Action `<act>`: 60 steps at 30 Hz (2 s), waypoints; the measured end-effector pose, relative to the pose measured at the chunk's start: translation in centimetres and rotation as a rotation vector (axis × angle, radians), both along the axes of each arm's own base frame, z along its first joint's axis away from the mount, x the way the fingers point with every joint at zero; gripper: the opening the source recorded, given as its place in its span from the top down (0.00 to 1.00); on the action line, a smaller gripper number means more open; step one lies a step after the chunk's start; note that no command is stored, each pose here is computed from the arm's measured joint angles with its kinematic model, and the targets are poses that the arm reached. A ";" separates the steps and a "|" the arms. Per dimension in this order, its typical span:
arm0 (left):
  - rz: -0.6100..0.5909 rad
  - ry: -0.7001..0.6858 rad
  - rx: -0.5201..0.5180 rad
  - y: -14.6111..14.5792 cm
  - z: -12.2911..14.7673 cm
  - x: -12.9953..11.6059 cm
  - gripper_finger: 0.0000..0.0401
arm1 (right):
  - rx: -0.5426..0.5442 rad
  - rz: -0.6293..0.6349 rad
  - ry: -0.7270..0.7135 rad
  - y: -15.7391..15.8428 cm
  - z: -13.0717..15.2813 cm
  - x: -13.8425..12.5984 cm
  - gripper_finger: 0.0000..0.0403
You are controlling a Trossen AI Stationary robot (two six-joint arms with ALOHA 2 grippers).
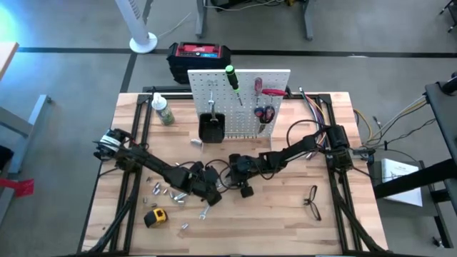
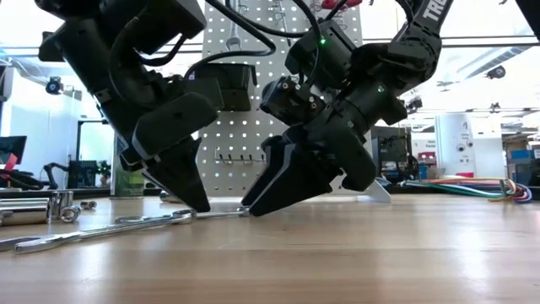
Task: Hang tools onto peg board
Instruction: Hang the left silver wrench on the pegboard
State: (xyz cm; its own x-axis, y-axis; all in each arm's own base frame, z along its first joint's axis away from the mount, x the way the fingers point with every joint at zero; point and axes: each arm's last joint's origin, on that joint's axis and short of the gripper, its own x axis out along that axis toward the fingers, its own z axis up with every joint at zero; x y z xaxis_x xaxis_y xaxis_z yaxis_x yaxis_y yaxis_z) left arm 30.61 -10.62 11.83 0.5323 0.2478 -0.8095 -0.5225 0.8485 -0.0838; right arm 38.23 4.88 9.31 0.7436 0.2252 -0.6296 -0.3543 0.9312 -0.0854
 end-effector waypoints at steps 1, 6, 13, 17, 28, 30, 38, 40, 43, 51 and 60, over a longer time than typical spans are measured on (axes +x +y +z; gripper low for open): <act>0.002 0.000 0.000 0.1 0.0 0.0 1.00 | 0.008 0.011 -0.002 0.1 0.0 0.0 0.58; 0.005 -0.006 -0.002 0.1 0.0 0.1 1.00 | 0.009 0.018 -0.006 -0.1 0.1 0.0 0.58; 0.011 -0.019 -0.007 0.3 0.1 0.3 1.00 | 0.026 -0.003 -0.031 -0.4 0.3 0.3 0.65; 0.011 -0.019 -0.007 0.3 0.1 0.3 1.00 | 0.049 -0.027 -0.018 -0.6 0.2 0.2 0.66; 0.019 -0.023 -0.009 0.5 0.1 0.4 1.00 | 0.097 -0.048 0.011 -0.7 -1.6 1.5 0.63; 0.019 -0.025 -0.011 0.5 0.1 0.4 1.00 | 0.131 -0.041 0.018 -1.0 -1.7 1.8 0.62; 0.021 -0.018 -0.013 0.5 0.1 0.3 1.00 | 0.120 -0.032 0.078 -1.5 -1.3 1.4 0.80; 0.026 -0.020 -0.016 0.5 0.1 0.3 1.00 | 0.112 -0.027 0.095 -1.5 -1.4 1.3 0.86; 0.026 -0.020 -0.017 0.5 0.1 0.3 1.00 | 0.110 -0.025 0.106 -1.5 -1.5 1.2 0.88; 0.019 -0.019 -0.037 0.5 0.4 0.2 1.00 | 0.106 -0.018 0.094 -1.4 -0.4 1.2 0.93; 0.032 -0.041 -0.030 0.9 4.3 -1.4 1.00 | -0.049 -0.044 0.121 -0.8 3.9 -0.6 1.00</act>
State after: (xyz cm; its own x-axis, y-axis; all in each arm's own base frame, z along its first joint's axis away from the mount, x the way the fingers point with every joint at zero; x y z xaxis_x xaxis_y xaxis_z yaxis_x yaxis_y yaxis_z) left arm 29.19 -9.72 16.08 0.5573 0.2410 -0.7946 -0.5451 0.8281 -0.1311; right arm 37.66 4.04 13.18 0.6701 0.1613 -0.7245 -0.3240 0.9418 -0.0900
